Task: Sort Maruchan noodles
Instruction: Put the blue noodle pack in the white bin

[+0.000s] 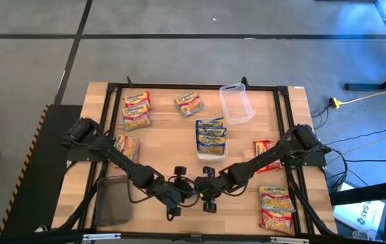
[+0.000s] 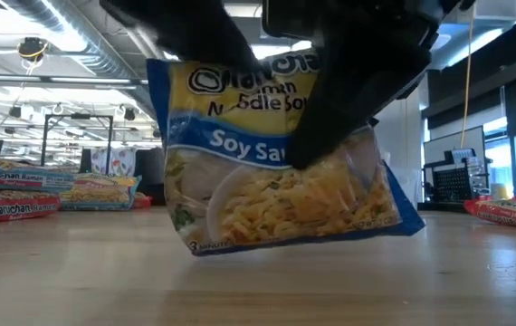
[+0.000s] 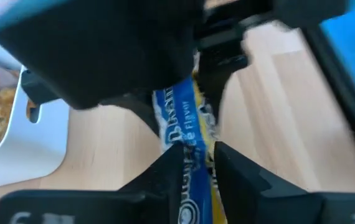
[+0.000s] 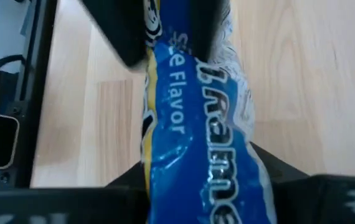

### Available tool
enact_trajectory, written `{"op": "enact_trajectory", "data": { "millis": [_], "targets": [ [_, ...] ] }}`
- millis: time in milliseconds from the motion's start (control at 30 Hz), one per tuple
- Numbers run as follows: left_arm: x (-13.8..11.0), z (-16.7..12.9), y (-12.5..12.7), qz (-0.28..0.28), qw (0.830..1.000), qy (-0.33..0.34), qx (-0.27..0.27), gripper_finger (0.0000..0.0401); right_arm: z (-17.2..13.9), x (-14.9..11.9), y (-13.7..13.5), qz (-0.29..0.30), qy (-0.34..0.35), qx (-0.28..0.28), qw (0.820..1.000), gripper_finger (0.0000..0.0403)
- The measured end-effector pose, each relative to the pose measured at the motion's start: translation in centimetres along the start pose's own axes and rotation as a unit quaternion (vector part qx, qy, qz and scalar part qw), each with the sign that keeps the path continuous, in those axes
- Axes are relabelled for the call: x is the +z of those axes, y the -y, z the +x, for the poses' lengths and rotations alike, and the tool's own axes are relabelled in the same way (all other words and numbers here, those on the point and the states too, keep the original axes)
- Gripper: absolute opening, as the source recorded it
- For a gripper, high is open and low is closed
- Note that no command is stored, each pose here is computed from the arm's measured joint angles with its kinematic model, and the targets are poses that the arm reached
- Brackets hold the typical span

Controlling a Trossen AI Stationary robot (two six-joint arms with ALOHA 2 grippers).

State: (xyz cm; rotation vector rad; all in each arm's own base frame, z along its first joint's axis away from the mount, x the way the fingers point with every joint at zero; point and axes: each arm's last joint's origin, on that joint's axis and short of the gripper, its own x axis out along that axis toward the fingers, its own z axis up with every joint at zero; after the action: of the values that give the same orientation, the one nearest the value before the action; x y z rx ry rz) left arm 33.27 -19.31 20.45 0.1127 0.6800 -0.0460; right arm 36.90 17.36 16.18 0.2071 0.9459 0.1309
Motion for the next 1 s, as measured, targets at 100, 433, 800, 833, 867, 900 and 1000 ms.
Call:
{"op": "enact_trajectory", "data": {
  "millis": [100, 433, 800, 833, 867, 900, 1000],
  "targets": [
    [0.4, -1.8, -0.4, -0.004, 1.0, -0.014, -0.023, 0.0088, -0.4, 0.0, 0.0, -0.007, -0.004, -0.002, 1.0, 0.011],
    [0.7, -5.9, 0.2, -0.004, 0.999, -0.029, -0.038, 0.0086, -7.0, 0.7, -0.6, -0.037, -0.007, -0.016, 0.999, 0.01],
    [-0.2, -4.4, 1.4, -0.005, 0.999, -0.033, -0.042, 0.0086, -14.6, 1.1, 2.0, -0.05, -0.005, -0.097, 0.994, 0.0099],
    [-0.1, -4.6, 1.4, -0.006, 0.999, -0.027, -0.037, 0.0086, -14.8, 1.0, 2.5, -0.054, -0.015, -0.11, 0.992, 0.0099],
    [0.1, -4.7, 1.4, -0.007, 0.999, -0.018, -0.031, 0.0086, -15.0, 0.9, 2.9, -0.064, -0.02, -0.121, 0.99, 0.0099],
    [0.2, -4.7, 1.4, -0.008, 1.0, -0.012, -0.021, 0.0086, -15.4, 1.0, 3.0, -0.073, -0.009, -0.128, 0.989, 0.0099],
    [-0.1, -4.9, 1.8, -0.005, 1.0, -0.009, -0.013, 0.0086, -17.1, 1.9, 3.6, -0.08, 0.033, -0.139, 0.986, 0.0099]
  ]
}}
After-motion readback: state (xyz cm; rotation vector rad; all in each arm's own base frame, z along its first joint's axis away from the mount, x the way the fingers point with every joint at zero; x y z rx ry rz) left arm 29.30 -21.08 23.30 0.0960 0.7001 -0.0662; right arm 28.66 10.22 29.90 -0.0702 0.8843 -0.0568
